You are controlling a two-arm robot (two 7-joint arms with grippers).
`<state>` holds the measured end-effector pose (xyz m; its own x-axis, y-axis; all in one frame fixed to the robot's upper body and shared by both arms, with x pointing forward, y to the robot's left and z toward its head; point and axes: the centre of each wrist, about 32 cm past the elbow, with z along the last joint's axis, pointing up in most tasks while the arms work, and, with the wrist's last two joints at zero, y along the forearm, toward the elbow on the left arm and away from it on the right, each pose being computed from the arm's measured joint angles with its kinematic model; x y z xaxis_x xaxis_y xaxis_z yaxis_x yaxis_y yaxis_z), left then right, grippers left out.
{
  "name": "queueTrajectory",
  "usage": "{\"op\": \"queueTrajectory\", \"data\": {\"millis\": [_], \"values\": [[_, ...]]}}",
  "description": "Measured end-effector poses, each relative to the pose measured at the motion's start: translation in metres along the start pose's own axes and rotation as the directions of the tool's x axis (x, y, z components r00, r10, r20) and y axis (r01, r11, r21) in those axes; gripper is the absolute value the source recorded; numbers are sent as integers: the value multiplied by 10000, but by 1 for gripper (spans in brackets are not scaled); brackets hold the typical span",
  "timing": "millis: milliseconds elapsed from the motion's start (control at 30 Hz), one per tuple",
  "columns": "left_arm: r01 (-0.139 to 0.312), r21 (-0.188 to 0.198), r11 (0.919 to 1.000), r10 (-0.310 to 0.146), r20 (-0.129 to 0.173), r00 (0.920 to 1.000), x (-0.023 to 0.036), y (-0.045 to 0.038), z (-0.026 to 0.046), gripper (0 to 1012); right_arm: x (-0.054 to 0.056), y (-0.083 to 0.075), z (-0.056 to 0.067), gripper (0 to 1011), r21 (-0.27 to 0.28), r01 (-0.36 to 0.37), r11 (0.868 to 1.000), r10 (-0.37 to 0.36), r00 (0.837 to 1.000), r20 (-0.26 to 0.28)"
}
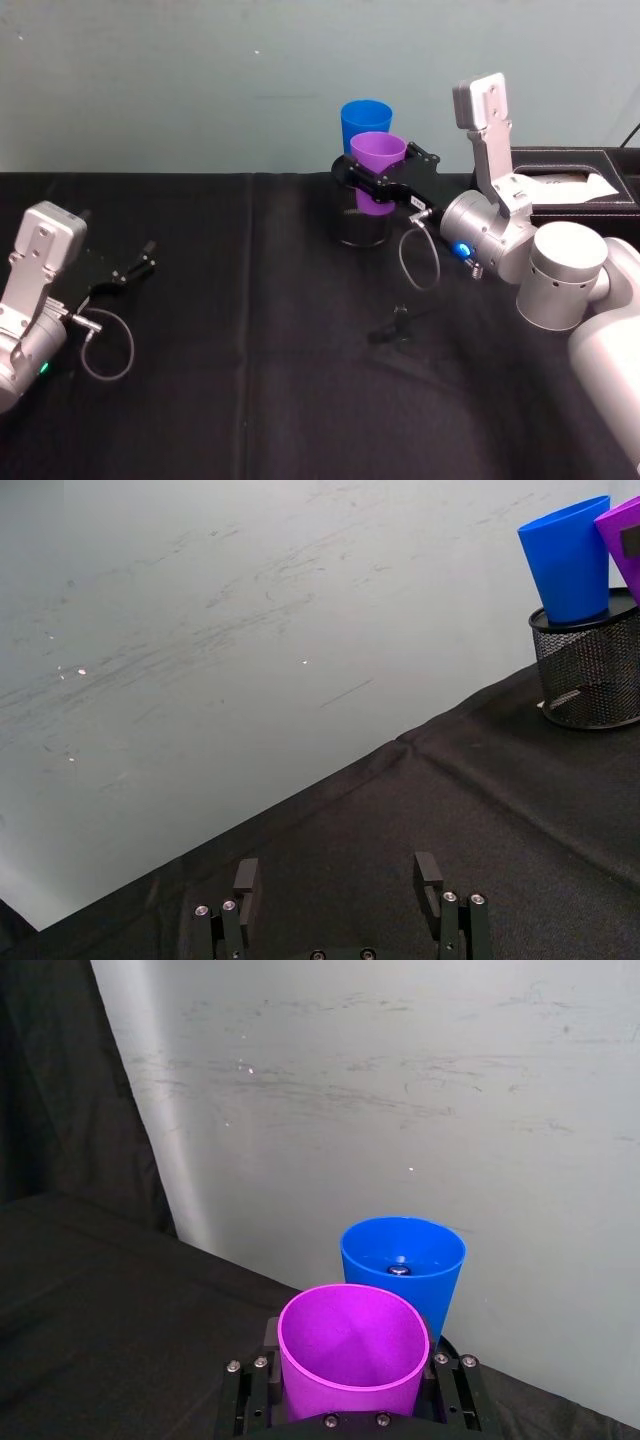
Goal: Pick up one cup with a gripper and tap it against the other cup.
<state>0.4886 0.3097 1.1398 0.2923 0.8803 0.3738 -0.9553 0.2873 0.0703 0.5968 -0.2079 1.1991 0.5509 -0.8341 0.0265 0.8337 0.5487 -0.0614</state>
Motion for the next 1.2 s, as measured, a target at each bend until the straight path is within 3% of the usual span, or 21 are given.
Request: {"op": "queueTrajectory", "data": {"millis": [1200], "values": [[0, 0, 10000, 0, 0, 10000, 0, 0, 0, 1000, 0, 0, 0, 734, 0, -1, 10000, 1, 10000, 0]]}}
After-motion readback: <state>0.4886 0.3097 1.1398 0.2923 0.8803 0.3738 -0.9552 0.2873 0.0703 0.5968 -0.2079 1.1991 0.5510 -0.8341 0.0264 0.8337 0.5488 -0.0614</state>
